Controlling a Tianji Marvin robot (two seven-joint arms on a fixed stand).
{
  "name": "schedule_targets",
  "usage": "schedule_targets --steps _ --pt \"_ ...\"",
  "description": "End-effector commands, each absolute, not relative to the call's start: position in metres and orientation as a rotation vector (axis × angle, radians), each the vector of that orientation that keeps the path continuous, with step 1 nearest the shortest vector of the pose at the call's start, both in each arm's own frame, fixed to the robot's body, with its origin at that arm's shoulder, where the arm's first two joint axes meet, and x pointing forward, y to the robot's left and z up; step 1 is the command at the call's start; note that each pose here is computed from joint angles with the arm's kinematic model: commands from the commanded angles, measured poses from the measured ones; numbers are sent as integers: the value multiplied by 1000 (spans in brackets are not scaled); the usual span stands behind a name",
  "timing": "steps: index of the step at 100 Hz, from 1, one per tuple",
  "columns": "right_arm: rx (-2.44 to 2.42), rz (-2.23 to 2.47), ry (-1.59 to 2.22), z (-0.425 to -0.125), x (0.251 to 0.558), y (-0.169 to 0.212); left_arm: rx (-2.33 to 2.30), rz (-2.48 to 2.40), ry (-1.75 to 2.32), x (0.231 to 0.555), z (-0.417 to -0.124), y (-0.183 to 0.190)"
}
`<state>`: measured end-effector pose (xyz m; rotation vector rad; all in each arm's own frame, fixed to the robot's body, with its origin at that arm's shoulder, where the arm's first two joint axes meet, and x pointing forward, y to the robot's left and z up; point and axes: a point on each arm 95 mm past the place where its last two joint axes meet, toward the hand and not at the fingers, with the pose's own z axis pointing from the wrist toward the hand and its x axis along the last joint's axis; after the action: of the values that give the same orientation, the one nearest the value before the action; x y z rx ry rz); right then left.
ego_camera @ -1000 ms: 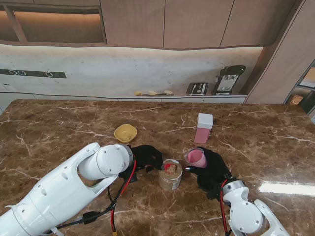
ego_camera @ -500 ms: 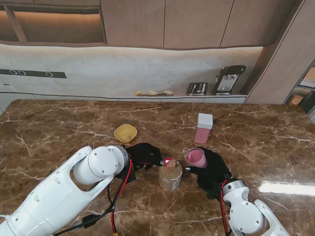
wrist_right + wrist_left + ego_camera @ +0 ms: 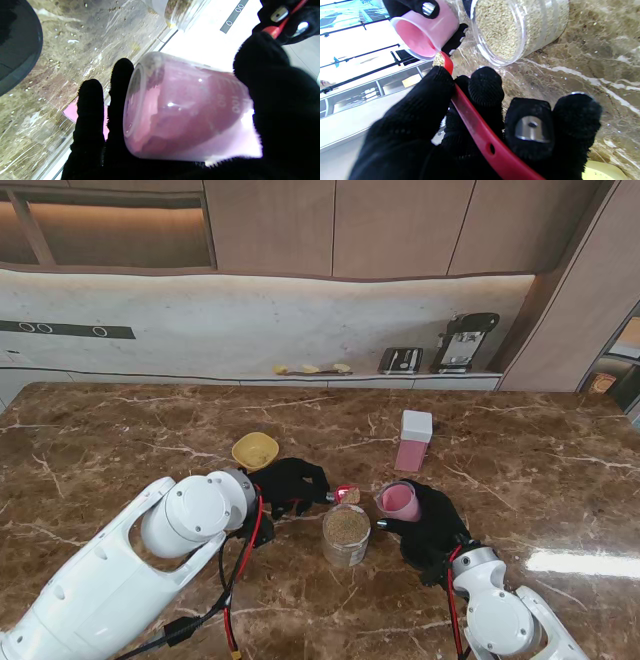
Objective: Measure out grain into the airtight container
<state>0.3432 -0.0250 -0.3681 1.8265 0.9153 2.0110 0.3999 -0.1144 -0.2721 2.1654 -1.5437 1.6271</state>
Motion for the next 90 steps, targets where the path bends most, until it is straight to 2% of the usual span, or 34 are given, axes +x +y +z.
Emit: schedule_targets --steps 1,53,90 --pt "1853 1996 926 -373 340 -23 2143 1641 -1523 398 -266 -120" --pt "1842 2018 937 -373 341 -17 2074 1692 -1539 407 -256 -151" --pt "1843 2035 913 -373 341 -16 1877 1886 -1876 405 -258 -170"
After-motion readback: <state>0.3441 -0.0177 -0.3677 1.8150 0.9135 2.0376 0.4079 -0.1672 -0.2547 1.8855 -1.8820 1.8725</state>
